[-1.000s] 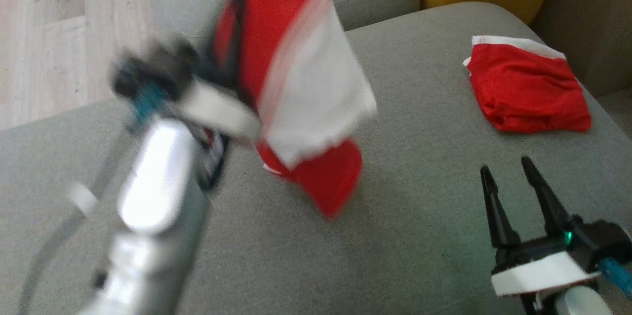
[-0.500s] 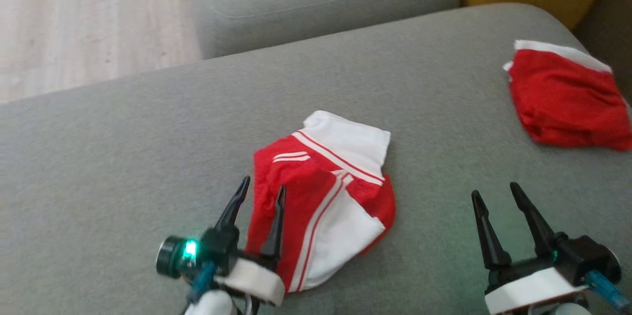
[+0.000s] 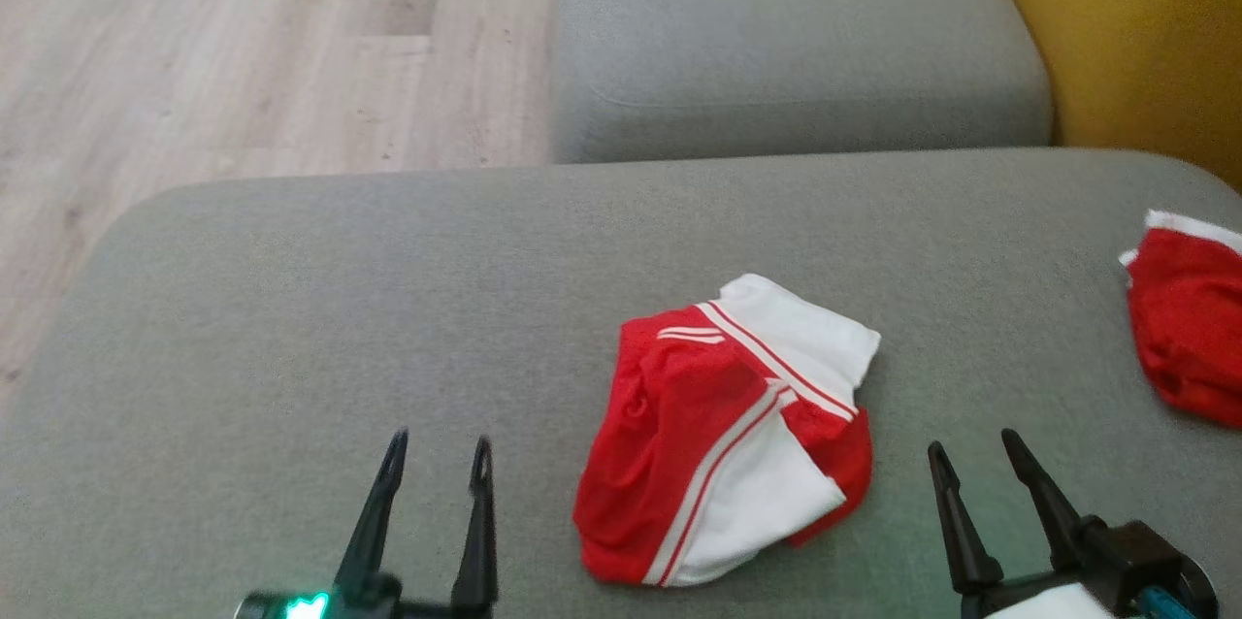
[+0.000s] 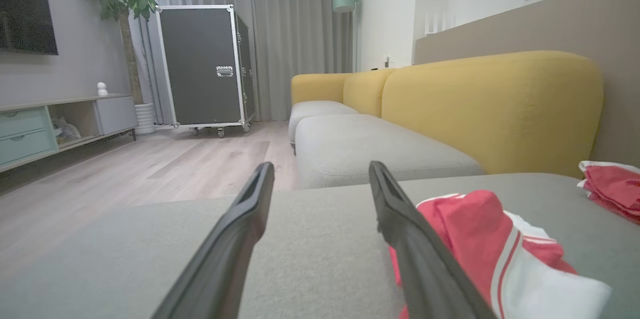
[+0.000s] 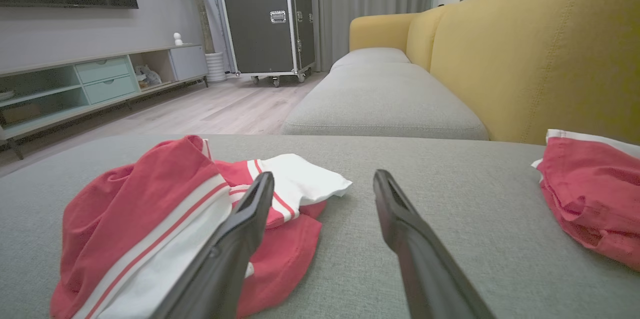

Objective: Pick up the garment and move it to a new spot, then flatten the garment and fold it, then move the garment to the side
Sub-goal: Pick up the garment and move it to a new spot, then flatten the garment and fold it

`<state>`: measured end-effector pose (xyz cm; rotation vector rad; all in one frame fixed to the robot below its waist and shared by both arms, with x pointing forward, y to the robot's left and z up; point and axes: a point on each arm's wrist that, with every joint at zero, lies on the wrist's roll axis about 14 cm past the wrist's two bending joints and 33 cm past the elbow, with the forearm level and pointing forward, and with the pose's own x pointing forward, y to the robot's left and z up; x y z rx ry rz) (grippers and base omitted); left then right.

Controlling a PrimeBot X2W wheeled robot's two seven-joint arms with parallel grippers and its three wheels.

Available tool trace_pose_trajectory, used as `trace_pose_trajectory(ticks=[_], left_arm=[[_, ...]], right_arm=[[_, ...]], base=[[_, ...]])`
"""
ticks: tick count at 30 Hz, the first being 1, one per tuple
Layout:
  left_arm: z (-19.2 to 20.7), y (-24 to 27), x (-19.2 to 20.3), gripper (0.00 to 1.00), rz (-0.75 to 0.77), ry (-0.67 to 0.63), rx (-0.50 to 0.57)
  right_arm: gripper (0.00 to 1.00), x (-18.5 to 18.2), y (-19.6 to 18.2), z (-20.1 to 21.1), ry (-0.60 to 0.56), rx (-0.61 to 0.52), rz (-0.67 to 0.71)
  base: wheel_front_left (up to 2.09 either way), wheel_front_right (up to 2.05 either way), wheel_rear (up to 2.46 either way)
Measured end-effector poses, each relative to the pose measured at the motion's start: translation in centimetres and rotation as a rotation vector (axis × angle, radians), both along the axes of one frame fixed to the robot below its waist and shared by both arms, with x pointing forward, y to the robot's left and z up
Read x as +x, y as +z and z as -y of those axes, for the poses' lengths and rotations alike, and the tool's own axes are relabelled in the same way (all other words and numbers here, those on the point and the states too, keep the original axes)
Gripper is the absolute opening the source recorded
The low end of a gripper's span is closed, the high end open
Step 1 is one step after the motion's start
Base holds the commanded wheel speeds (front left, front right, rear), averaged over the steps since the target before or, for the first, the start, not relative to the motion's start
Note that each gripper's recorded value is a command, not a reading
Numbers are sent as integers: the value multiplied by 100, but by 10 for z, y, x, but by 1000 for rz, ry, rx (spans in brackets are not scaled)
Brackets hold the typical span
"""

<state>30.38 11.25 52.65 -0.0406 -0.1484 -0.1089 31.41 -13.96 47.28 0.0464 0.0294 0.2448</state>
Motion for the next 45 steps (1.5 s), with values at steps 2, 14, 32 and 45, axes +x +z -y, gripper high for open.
trace_pose_trajectory(ticks=[2,14,32,45], left_arm=[[-10,-8,-12,100,-19,35,15],[-29,-19,-29,100,-43,92,47],[-37,-20,-25,100,-51,112,49],[-38,-21,-20,100,-58,107,52]], right_arm=[[100,0,1,-5,13,2,4],[100,-1,1,-15,30,18,2],[100,-7,-9,-10,-5,41,-33],[100,-16,-16,-7,-19,46,-56]], base=[[0,0,0],[0,0,0],[0,0,0],[0,0,0]])
